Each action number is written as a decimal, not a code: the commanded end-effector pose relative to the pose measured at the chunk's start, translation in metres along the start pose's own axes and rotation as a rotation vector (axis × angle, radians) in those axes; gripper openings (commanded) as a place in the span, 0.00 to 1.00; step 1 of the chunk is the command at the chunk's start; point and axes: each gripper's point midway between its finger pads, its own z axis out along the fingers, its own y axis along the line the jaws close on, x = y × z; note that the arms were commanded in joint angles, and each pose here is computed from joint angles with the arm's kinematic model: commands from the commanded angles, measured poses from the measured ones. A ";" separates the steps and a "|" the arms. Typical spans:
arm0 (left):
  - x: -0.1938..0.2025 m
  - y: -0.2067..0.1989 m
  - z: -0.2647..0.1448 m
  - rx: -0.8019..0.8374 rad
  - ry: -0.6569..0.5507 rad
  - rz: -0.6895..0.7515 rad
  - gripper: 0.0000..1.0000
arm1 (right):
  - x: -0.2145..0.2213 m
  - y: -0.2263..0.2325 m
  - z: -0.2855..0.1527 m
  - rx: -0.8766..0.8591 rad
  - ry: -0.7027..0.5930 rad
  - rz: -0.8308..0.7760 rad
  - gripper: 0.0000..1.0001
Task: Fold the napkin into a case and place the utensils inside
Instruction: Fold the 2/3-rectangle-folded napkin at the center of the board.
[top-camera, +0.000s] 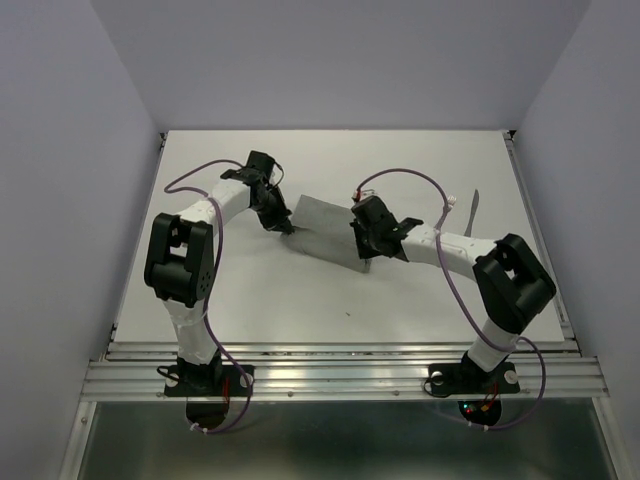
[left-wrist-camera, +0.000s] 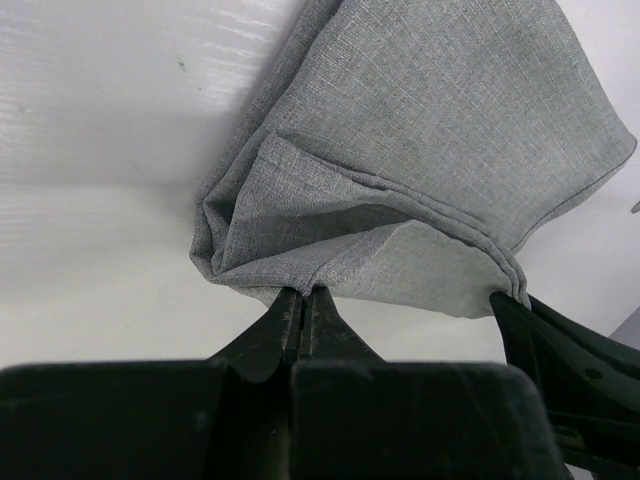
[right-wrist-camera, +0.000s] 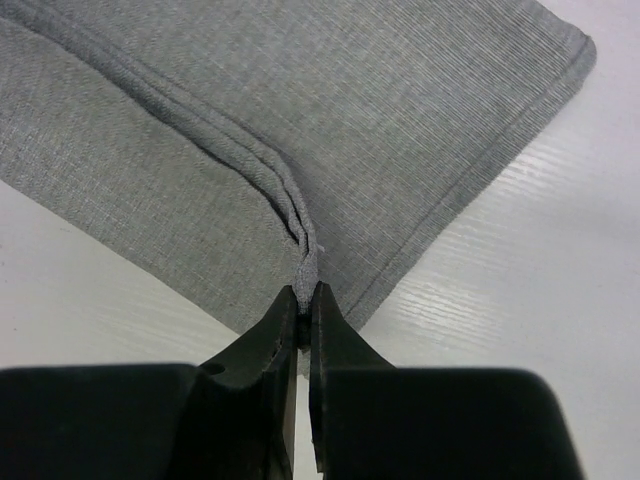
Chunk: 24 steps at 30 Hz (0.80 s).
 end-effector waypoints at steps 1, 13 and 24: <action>-0.004 -0.013 -0.008 0.012 -0.007 0.033 0.00 | -0.017 0.003 -0.012 -0.091 -0.057 0.110 0.01; -0.014 -0.015 0.011 -0.033 0.000 0.039 0.00 | -0.008 -0.003 -0.003 -0.109 -0.042 0.168 0.01; -0.031 -0.007 0.016 -0.105 -0.053 0.069 0.07 | 0.002 -0.017 0.005 -0.044 -0.033 0.180 0.18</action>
